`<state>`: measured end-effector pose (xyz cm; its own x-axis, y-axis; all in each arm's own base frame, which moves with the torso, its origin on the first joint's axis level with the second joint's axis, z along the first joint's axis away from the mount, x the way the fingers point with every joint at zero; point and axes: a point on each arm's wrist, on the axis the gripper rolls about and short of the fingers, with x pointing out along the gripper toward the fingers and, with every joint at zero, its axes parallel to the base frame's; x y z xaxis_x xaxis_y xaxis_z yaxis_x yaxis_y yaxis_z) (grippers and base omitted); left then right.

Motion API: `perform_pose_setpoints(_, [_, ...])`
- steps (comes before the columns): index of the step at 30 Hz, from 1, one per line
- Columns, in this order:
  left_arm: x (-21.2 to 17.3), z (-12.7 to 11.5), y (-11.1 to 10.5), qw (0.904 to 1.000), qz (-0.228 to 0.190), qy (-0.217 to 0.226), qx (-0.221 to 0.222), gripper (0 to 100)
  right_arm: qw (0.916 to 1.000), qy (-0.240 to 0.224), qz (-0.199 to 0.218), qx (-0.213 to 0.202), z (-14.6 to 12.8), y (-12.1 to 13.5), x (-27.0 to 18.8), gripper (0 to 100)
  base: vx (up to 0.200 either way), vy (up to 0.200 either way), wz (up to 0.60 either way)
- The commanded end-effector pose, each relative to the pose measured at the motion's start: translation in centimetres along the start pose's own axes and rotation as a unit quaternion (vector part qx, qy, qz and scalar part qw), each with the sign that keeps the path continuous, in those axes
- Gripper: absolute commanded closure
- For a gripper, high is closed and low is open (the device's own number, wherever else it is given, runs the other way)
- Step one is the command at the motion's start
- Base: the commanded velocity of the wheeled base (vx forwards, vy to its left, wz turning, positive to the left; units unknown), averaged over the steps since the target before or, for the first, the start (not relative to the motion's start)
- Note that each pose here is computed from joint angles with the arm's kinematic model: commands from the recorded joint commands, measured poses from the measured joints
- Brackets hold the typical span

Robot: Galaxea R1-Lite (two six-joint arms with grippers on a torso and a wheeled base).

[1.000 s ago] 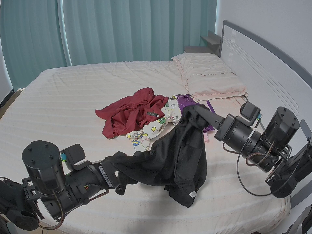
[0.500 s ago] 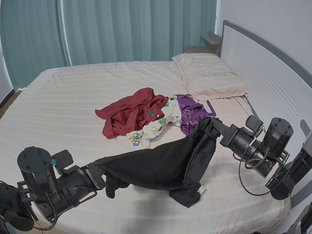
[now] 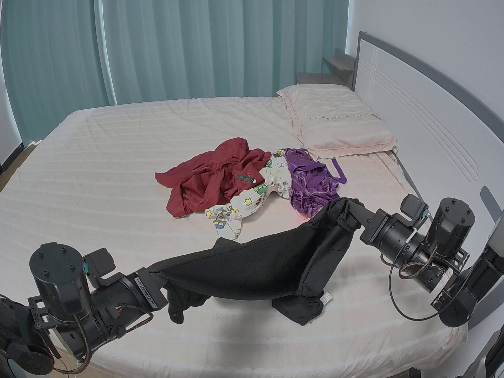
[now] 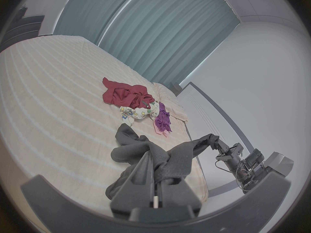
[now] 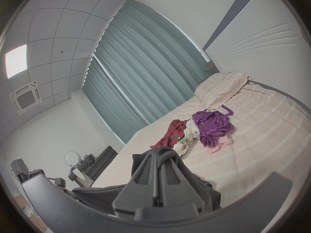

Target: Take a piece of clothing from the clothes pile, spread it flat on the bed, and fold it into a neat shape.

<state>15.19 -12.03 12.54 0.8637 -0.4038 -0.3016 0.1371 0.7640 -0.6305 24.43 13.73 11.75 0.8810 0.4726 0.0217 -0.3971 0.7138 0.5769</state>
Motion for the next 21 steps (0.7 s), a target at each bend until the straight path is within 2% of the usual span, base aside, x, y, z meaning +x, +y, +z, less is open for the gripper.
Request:
perform_pose_setpoints(1, [-0.06,0.11,-0.07,1.0000,-0.002,-0.003,-0.001,100,1.0000,0.001,0.000,-0.001,0.01,0.01,-0.17,100,0.000,0.000,0.00])
perform_pose_setpoints(12, [0.15,0.43,-0.17,0.9998,-0.002,-0.011,-0.016,100,1.0000,0.004,0.002,-0.002,-0.12,0.17,-0.24,100,0.000,0.000,0.00])
perform_pose_setpoints(21, [0.13,0.59,-0.14,0.9998,-0.001,-0.015,-0.017,100,1.0000,0.005,0.006,-0.003,-0.20,0.38,-0.27,100,0.000,0.200,0.00])
